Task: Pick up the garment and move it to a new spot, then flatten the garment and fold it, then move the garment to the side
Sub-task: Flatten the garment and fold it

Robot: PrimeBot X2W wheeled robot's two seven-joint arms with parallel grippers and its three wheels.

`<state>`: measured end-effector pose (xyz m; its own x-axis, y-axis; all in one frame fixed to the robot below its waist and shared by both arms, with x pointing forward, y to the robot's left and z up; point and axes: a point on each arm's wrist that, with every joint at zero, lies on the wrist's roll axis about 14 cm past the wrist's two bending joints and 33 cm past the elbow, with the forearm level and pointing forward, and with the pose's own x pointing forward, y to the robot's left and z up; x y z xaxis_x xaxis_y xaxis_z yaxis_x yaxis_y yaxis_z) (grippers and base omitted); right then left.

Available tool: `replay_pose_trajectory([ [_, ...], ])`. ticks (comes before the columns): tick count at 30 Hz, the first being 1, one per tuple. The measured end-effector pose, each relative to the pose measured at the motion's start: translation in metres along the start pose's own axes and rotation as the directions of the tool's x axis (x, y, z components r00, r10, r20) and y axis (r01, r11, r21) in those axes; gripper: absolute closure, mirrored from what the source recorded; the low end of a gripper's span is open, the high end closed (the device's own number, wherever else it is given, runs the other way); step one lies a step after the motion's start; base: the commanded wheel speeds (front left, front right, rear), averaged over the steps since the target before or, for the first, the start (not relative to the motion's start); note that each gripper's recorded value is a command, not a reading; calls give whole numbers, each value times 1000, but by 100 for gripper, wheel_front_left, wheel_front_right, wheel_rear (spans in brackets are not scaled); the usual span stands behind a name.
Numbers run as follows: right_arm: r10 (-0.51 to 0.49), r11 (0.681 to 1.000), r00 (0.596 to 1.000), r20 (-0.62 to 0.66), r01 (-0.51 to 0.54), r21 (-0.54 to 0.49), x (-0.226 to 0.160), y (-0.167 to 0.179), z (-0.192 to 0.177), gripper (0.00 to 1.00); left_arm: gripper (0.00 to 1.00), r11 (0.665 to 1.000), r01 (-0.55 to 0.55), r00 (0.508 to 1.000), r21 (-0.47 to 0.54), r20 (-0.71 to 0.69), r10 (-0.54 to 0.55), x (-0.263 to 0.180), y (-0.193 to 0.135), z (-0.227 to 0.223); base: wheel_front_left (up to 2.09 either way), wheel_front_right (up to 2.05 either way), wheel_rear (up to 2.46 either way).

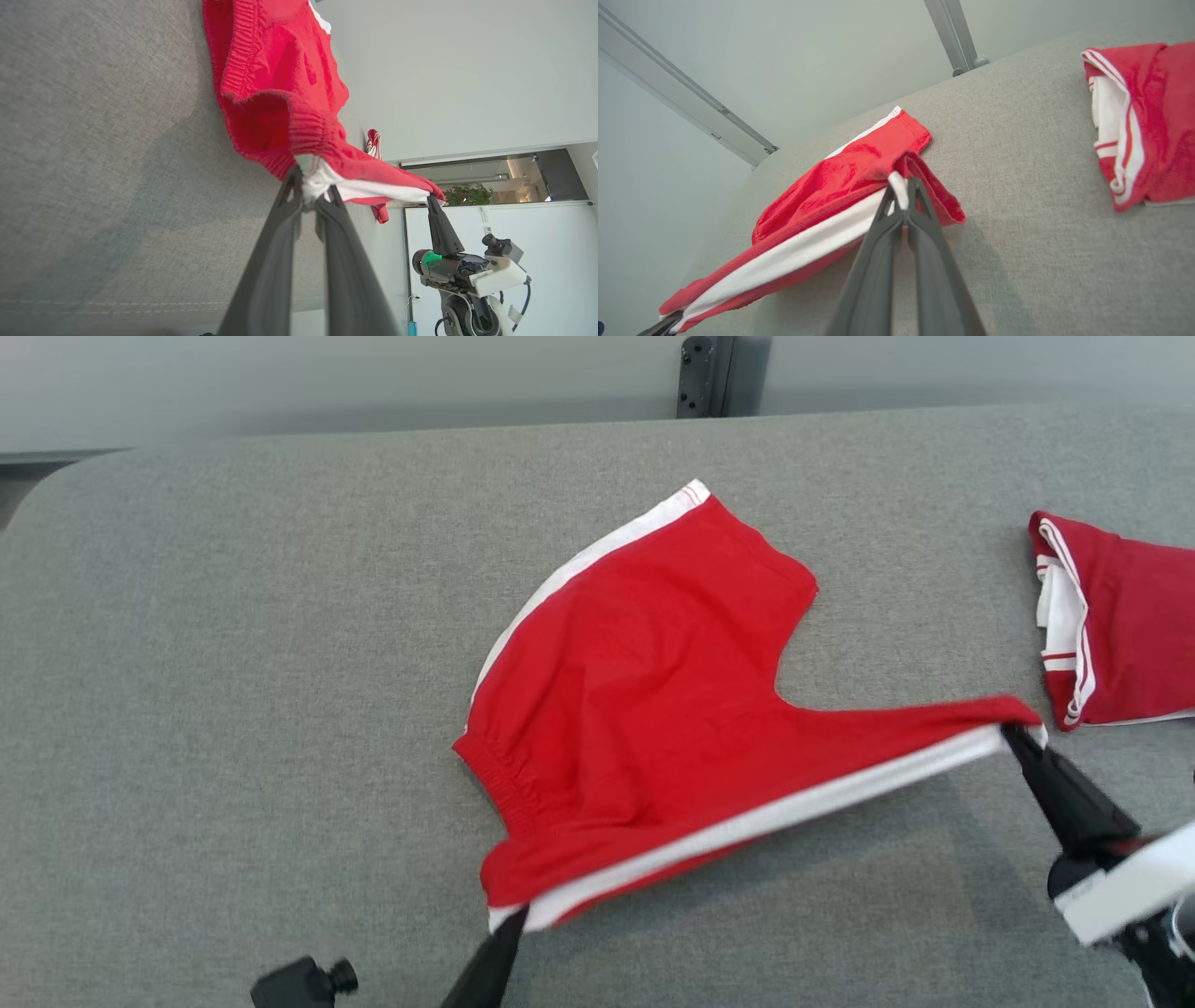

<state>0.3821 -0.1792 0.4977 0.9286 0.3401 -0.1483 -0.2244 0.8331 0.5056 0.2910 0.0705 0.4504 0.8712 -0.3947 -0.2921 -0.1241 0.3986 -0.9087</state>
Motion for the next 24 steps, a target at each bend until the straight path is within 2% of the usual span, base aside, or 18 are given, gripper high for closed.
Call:
replay_pose_trajectory([
  [2,53,997,999,-2,-53,-60,27,10,19,100,100,999,37,998,-35,51,-35,14,-17,21,0,0,0],
  [4,84,992,996,-12,-85,-95,53,15,32,100,100,998,56,996,-13,71,-55,30,-27,36,0,0,0],
  [9,92,977,991,-101,-109,-183,117,12,40,100,100,995,87,993,43,79,-90,67,-46,59,0,0,0],
  [15,142,959,953,-266,-199,-201,191,34,-1,100,100,997,-48,994,67,102,41,90,-13,78,0,0,0],
  [24,166,939,899,-405,-269,-213,254,48,-53,100,100,984,-163,980,65,122,155,104,26,95,0,0,0],
])
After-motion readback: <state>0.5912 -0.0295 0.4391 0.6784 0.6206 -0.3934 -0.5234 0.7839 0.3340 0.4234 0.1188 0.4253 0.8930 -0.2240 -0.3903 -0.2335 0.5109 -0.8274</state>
